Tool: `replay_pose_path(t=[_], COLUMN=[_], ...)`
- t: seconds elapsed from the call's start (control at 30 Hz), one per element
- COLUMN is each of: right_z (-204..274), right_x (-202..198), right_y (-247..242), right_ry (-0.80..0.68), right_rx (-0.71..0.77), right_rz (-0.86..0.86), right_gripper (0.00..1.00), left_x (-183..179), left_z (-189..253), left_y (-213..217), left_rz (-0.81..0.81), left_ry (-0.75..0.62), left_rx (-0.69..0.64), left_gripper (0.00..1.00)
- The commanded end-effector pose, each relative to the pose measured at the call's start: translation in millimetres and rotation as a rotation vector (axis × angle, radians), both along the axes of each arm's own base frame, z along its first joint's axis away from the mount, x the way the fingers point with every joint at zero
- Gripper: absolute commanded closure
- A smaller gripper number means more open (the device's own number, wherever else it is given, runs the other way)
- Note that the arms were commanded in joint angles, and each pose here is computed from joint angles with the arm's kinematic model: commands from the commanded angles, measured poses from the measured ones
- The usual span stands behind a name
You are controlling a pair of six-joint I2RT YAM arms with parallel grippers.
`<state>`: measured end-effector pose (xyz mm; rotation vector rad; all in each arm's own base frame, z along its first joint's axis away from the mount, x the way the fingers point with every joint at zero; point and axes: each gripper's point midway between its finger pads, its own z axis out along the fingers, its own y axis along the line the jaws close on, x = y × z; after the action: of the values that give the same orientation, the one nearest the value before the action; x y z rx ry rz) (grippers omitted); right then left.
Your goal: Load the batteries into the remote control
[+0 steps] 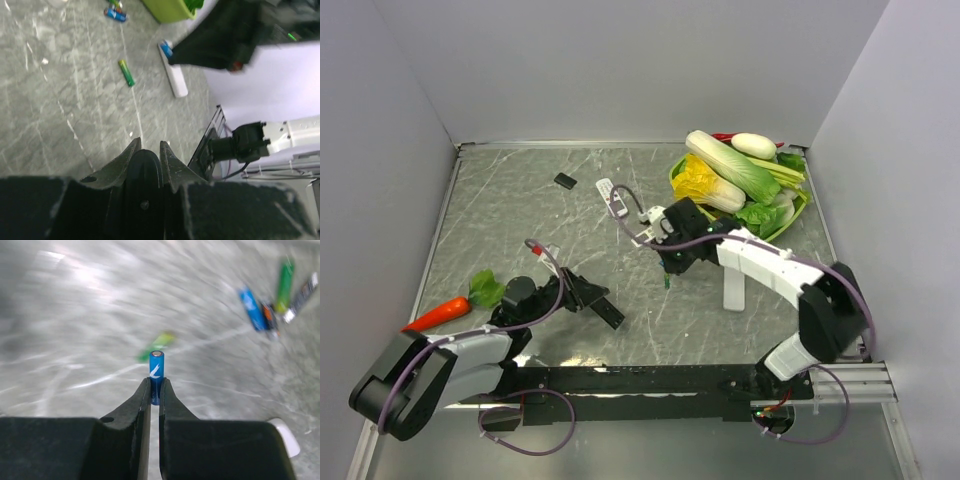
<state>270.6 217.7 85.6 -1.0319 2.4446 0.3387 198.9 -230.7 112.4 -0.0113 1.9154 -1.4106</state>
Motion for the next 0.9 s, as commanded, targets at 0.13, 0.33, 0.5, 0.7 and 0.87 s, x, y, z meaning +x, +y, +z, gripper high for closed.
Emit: replay_pose_path(t=[0.13,0.33,0.5,0.7,0.87], right_z=[82.8,90.1,80.9,76.2,74.1], right_x=[-74.5,-109.7,-110.2,-108.8,-107.3], right_y=[75.1,101.2,108.1,116.8,121.6], right_ry=[-0.069,-0.060,-0.071,-0.076,-0.079], right_rx=[0.209,0.208,0.144,0.099,0.067], right_rz=[0.212,0.284,0.279,0.283,0.285], right_gripper=[1.00,1.00,1.00,1.00,1.00], left_x=[-1.2,-2.0,-3.3,-6.4,-7.2], left_z=[2.4,8.6,11.1,15.8,21.2], left_y=[15.7,19.4,21.3,21.8,21.7], left_rz=[0.109,0.135,0.145,0.142,0.142], left_ry=[0.007,0.009,0.014,0.018,0.026], left_rx=[-0.076,-0.116,-0.133,-0.162,-0.187], left_gripper=[0.99,0.99,0.99,0.99,0.99])
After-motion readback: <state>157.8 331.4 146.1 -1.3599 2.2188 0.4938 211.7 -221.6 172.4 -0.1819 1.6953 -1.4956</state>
